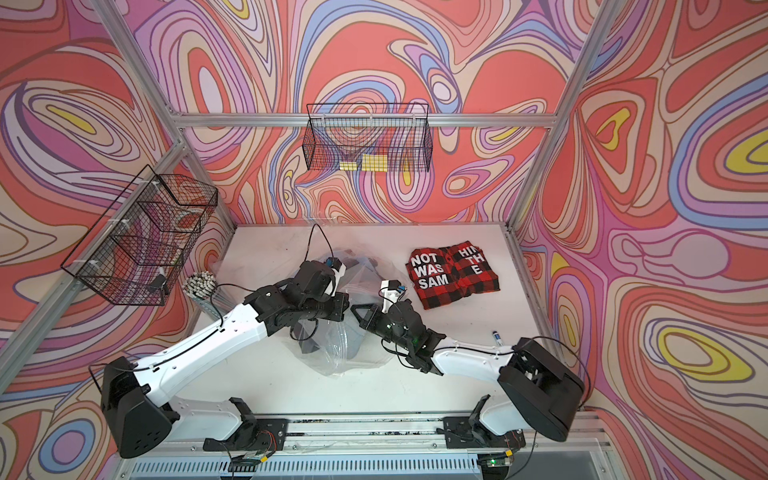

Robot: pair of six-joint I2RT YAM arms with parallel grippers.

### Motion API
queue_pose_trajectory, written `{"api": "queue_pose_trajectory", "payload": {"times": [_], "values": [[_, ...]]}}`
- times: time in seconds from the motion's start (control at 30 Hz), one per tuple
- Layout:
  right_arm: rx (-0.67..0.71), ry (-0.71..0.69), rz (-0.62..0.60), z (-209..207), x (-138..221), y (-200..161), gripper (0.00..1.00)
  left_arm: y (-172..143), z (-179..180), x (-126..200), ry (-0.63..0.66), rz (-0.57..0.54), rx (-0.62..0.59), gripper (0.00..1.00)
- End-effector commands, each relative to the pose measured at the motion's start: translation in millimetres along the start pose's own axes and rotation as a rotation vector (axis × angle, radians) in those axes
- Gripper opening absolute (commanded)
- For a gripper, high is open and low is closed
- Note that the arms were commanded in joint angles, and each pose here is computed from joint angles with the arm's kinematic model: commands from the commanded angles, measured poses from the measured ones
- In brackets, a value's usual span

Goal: Take the shirt out of the vacuum bag
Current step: Take out the shirt from the vacuum bag.

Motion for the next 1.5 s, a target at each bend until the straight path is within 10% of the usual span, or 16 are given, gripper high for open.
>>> {"api": "queue_pose_trajectory", "payload": {"times": [0.0,0.6,1.2,1.47], "values": [[0.037,-0.047,-0.005,-0.7,17.1,0.9,0.0,3.3,3.1,1.9,0.005,-0.015,0.004,0.0],[0.075,-0.021,-0.055,47.6,101.5,24.8,0.0,5.0,5.8,-1.9,-0.002,-0.004,0.022,0.0],[0.031,-0.016,0.104,17.0,69.3,-14.0,0.01,0.2,3.0,-4.9,-0.02,0.04,0.002,0.0],[0.033,-0.054,0.156,9.8,81.6,-22.8,0.36,-0.7,1.8,-5.1,-0.024,0.054,-0.007,0.0]]}}
Point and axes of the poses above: each gripper's point midway between its finger pads, its own x axis back along the fingers, its own z axis along the line the jaws close on, y = z × x, the point moved 3 cm from there along x, back along the fingers, and after that the axes turned 1 degree about x, right-handed, at the moved point
